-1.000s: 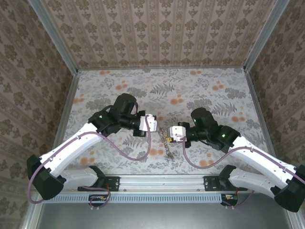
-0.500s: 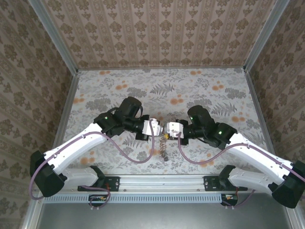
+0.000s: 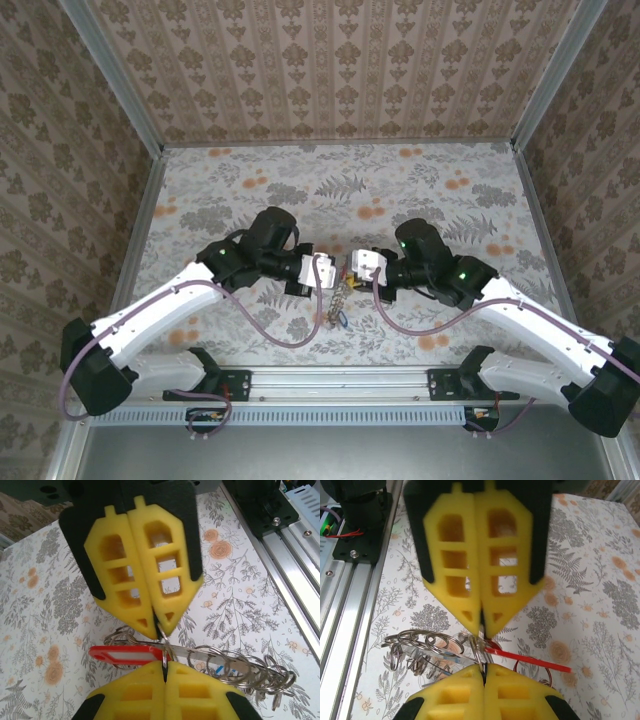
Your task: Put the keys on the keyring
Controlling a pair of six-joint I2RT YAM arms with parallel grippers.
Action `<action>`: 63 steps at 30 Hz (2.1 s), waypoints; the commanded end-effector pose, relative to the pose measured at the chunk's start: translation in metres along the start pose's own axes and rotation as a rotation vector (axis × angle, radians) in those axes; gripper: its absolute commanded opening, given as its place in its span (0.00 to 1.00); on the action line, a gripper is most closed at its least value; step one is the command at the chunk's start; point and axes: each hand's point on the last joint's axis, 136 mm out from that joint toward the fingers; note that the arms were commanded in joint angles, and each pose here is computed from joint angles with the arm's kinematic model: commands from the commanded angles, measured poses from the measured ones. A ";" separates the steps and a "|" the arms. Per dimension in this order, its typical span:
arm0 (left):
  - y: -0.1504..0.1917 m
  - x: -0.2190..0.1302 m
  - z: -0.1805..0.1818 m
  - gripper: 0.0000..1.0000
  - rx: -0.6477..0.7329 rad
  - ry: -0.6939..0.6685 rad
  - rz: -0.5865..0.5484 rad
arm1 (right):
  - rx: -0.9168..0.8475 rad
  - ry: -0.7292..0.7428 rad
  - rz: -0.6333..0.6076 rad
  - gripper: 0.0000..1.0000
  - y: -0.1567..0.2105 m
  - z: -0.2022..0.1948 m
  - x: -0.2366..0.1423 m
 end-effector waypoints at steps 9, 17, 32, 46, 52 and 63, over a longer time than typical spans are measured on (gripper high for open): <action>-0.008 -0.001 -0.007 0.00 0.069 -0.016 -0.039 | 0.091 0.008 -0.072 0.00 -0.015 -0.009 -0.008; -0.007 -0.002 0.003 0.00 0.037 -0.064 -0.029 | 0.120 -0.054 -0.122 0.00 -0.019 0.002 -0.008; -0.008 -0.011 0.004 0.00 0.033 -0.046 -0.055 | -0.040 -0.159 -0.072 0.00 -0.009 0.029 -0.008; -0.013 -0.001 -0.009 0.00 0.090 0.012 -0.062 | -0.035 -0.126 -0.036 0.00 -0.004 0.023 -0.001; -0.016 -0.001 -0.012 0.00 0.099 0.022 -0.081 | -0.015 -0.124 -0.029 0.00 -0.004 0.021 0.002; -0.009 0.004 -0.020 0.00 0.099 0.045 -0.064 | -0.003 -0.111 -0.046 0.00 -0.010 0.016 0.004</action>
Point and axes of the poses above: each hand's point on the last joint's axis, 136 mm out from that joint toward the fingers, its own x axis out along the fingers, its own z axis along the line the jaws close on, y = z × x, and after that the axes turned 8 degrees about x, right-handed
